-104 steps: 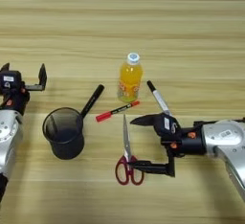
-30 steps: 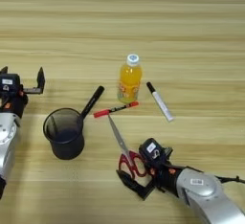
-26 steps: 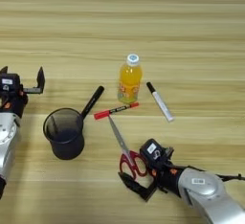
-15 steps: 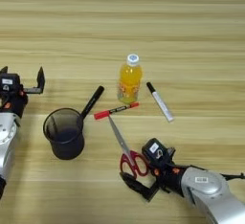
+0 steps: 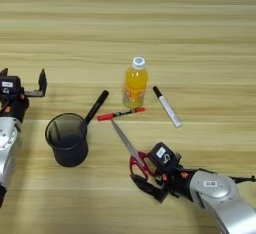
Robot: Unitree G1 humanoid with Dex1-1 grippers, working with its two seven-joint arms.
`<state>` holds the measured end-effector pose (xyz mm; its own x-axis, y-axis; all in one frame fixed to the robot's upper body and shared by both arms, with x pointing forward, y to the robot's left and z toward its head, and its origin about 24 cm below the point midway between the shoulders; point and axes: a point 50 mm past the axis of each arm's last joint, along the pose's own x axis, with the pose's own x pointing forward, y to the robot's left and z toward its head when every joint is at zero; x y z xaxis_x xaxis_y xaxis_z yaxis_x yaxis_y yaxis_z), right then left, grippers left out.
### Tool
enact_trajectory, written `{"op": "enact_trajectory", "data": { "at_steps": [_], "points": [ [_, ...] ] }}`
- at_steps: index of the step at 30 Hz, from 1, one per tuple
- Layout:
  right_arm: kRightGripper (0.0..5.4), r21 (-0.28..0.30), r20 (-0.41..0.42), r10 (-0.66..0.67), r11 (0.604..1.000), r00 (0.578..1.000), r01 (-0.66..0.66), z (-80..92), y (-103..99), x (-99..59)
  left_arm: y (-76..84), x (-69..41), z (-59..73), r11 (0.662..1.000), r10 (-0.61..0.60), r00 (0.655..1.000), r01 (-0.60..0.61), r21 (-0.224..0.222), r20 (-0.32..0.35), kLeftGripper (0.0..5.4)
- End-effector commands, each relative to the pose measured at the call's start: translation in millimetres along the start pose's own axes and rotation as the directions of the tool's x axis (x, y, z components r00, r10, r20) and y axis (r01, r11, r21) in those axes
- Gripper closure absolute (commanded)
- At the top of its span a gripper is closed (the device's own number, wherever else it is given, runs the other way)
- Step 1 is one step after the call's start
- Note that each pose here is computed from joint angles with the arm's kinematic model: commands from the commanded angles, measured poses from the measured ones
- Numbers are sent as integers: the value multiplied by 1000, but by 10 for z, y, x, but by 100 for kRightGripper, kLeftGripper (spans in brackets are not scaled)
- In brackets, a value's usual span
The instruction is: Move the objects on the table
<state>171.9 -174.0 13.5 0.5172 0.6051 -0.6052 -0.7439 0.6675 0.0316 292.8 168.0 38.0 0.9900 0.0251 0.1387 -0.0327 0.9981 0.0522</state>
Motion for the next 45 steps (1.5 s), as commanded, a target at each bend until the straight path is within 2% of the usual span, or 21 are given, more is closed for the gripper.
{"op": "enact_trajectory", "data": {
  "at_steps": [1,5,13,18,27,34,45],
  "points": [
    [154,62,-140,3,998,990,6,-283,17,-8,2,3,1,1000,1,1000,-1,0,-8,0],
    [154,58,-114,-1,998,993,8,-230,-7,-12,0,6,-3,1000,1,1000,-1,0,-9,0],
    [154,51,-3,16,999,1000,-16,47,-57,-63,4,8,-8,1000,0,1000,0,1,-10,0],
    [154,42,12,29,999,1000,-29,121,-61,-85,5,10,-10,1000,0,1000,0,2,-11,0],
    [154,41,-26,-25,999,999,26,63,-185,-122,6,9,-8,1000,1,1000,-1,1,-10,0],
    [154,39,-39,-60,997,997,62,40,-280,-210,3,12,-8,1000,2,1000,-2,1,-10,0],
    [154,42,-72,-70,996,995,73,-34,-300,-336,6,21,-6,1000,1,1000,-1,1,-10,0]
  ]
}}
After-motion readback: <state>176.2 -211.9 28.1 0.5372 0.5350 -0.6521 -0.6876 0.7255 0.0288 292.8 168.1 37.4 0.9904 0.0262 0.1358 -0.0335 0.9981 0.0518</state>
